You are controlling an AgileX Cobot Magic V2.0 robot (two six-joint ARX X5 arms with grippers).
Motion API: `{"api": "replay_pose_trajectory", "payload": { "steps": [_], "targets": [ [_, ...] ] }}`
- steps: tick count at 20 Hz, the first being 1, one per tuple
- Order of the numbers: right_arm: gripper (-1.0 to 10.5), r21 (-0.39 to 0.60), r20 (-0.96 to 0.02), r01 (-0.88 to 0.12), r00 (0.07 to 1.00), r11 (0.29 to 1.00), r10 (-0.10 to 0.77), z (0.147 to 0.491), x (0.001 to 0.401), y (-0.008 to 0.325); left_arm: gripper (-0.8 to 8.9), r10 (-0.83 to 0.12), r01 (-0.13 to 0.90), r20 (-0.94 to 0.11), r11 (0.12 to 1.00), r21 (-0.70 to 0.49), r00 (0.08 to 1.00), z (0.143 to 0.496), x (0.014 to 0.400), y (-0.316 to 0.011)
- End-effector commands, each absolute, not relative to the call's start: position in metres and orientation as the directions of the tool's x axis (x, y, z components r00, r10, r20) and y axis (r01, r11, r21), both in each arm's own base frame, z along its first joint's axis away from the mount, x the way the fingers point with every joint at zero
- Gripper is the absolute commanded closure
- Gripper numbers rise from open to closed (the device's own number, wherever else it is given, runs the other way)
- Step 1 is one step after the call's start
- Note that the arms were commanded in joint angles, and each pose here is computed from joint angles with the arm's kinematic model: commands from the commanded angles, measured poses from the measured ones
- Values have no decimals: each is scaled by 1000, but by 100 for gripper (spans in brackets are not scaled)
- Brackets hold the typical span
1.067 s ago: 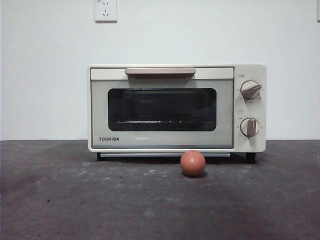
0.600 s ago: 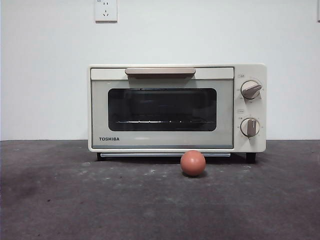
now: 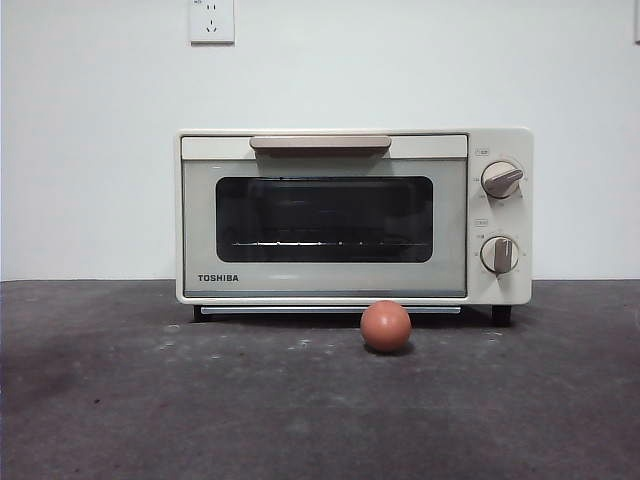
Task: Eggoven
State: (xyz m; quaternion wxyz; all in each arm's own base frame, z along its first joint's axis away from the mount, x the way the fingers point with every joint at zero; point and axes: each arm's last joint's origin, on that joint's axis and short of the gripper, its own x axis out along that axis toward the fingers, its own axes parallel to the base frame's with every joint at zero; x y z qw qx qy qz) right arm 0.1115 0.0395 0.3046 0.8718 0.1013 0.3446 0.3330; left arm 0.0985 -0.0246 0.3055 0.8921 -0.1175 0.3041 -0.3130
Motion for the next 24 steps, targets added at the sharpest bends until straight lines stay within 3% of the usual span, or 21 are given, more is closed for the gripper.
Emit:
{"api": "replay_pose_trajectory", "payload": {
  "steps": [1,4,13,19,24],
  "targets": [
    [583,464,-512,-499,523,732,682,308,129,50,806,-634,513,-449,773,-374,629,311,99,-25],
    [584,480,-521,-483,515,733,681,302,155,73,806,-635,519,-436,772,-366,638,312,100,-25],
    [585,370,-643,-337,580,866,500,245,217,155,806,-635,521,-434,772,-364,639,313,101,-25],
    [585,276,-723,-274,572,921,387,215,257,191,806,-637,521,-434,771,-367,637,313,100,-25],
    [588,240,-758,-251,555,938,342,198,281,208,806,-660,549,-435,751,-367,613,313,99,-29]
  ]
}}
